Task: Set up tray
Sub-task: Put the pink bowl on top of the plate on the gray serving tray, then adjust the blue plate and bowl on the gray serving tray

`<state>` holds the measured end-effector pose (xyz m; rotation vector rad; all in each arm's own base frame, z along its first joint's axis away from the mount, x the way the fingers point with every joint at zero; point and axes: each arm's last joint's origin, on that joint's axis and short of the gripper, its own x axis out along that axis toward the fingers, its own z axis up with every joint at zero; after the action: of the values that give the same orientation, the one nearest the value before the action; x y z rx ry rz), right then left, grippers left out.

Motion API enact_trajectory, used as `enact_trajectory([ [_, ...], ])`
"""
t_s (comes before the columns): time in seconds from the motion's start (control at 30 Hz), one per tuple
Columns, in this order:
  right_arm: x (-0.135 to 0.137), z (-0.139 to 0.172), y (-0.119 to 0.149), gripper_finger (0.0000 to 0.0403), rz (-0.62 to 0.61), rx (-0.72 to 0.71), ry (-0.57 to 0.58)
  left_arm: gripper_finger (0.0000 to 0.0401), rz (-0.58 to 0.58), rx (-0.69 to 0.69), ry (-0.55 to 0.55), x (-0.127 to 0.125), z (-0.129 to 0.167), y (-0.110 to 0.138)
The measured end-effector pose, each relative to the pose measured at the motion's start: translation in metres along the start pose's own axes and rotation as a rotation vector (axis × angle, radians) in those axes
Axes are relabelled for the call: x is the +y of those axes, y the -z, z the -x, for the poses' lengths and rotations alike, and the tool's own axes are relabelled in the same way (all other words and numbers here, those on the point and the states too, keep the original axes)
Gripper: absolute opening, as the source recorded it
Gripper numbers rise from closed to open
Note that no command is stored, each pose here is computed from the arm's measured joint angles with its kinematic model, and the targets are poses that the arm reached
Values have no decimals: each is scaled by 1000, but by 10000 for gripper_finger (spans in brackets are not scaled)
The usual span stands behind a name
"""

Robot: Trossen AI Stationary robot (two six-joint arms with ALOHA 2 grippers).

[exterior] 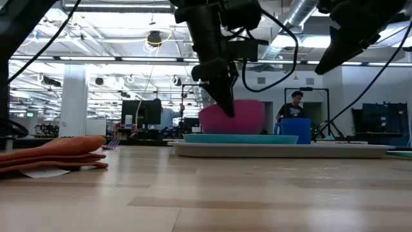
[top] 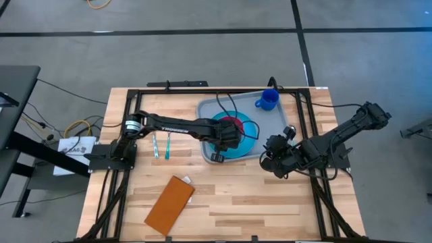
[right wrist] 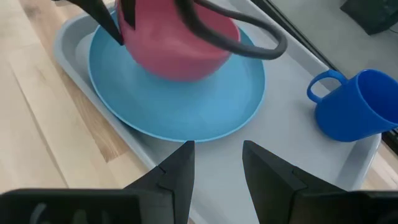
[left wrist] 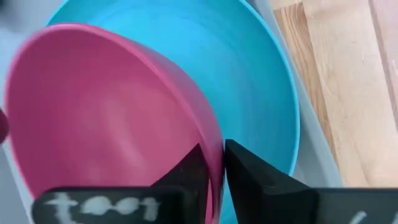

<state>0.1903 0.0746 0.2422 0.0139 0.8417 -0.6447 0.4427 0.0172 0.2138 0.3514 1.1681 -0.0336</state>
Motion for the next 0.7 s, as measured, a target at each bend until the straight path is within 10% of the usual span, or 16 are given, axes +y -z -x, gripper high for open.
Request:
enact_trajectory([
  [0.7, 0, 0, 0, 127, 18, 1, 2, 117, -13, 18, -109, -1, 68, -29],
])
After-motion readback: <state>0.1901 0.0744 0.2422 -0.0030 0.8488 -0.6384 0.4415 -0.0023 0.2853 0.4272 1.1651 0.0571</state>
